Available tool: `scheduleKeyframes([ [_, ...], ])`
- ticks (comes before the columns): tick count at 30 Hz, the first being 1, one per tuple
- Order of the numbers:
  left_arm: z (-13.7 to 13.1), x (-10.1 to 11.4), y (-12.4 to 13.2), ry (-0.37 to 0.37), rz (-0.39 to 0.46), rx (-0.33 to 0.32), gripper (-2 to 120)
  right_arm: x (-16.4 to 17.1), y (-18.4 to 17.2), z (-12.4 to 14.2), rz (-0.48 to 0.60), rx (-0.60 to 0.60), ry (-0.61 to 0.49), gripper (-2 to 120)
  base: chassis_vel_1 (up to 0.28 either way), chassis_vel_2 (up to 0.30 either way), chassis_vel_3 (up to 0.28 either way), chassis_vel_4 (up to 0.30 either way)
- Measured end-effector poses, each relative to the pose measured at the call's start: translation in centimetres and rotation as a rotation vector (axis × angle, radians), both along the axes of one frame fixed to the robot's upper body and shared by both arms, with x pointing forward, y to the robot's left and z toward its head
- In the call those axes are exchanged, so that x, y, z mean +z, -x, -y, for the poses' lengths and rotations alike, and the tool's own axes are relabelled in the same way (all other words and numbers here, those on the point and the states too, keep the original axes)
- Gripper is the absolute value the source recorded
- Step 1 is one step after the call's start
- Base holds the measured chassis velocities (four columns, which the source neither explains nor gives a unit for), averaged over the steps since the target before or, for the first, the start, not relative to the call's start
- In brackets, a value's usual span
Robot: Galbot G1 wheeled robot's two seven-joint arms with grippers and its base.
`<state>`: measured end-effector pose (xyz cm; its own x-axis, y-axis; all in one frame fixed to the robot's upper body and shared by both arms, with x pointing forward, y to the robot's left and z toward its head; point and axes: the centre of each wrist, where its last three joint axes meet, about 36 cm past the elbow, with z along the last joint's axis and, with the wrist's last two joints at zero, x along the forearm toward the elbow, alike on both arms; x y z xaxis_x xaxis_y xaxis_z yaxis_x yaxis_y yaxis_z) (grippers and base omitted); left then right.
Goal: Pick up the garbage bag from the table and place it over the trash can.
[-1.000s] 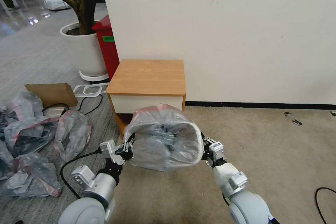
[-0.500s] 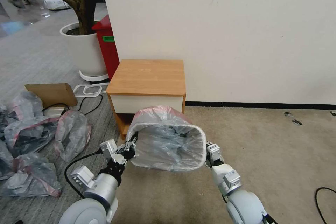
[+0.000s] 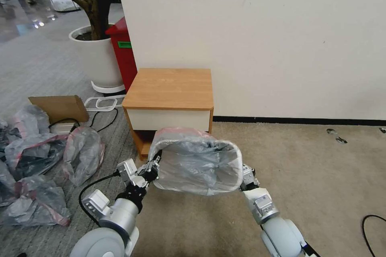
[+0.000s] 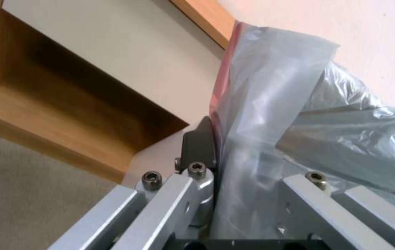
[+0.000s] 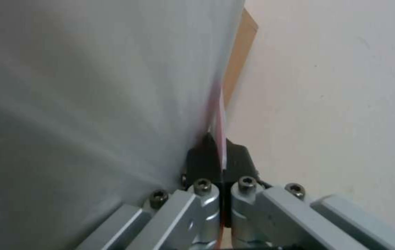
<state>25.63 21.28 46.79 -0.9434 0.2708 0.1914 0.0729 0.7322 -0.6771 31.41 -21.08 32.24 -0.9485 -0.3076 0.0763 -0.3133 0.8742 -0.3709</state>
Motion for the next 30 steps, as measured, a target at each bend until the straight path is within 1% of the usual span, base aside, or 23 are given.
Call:
scheduleKeyframes([
  [4,0.1,0.0,0.0,0.006,-0.001,0.007,4,0.1,0.0,0.0,0.005,0.001,0.004,0,0.000,0.000,0.000,0.000],
  [8,0.2,0.2,0.0,0.014,0.001,0.011,4,-0.1,-0.1,-0.1,0.020,0.000,0.033,0,0.000,0.000,0.000,0.000],
  [13,0.2,0.3,0.0,0.027,0.001,0.015,4,-0.3,-0.2,0.1,0.050,-0.014,0.087,0,0.000,0.000,0.000,0.000],
  [16,0.3,0.3,0.1,0.031,-0.002,0.016,4,-0.4,-0.6,0.6,0.085,-0.031,0.137,0,0.000,0.000,0.000,0.000],
  [29,0.1,0.5,0.0,0.027,-0.004,0.023,4,-0.9,-0.4,1.2,0.090,-0.043,0.167,0,0.000,0.000,0.000,0.000],
  [30,0.0,0.5,-0.1,0.023,-0.004,0.029,4,-1.0,-0.3,1.2,0.091,-0.039,0.163,2,0.000,0.000,0.000,0.000],
])
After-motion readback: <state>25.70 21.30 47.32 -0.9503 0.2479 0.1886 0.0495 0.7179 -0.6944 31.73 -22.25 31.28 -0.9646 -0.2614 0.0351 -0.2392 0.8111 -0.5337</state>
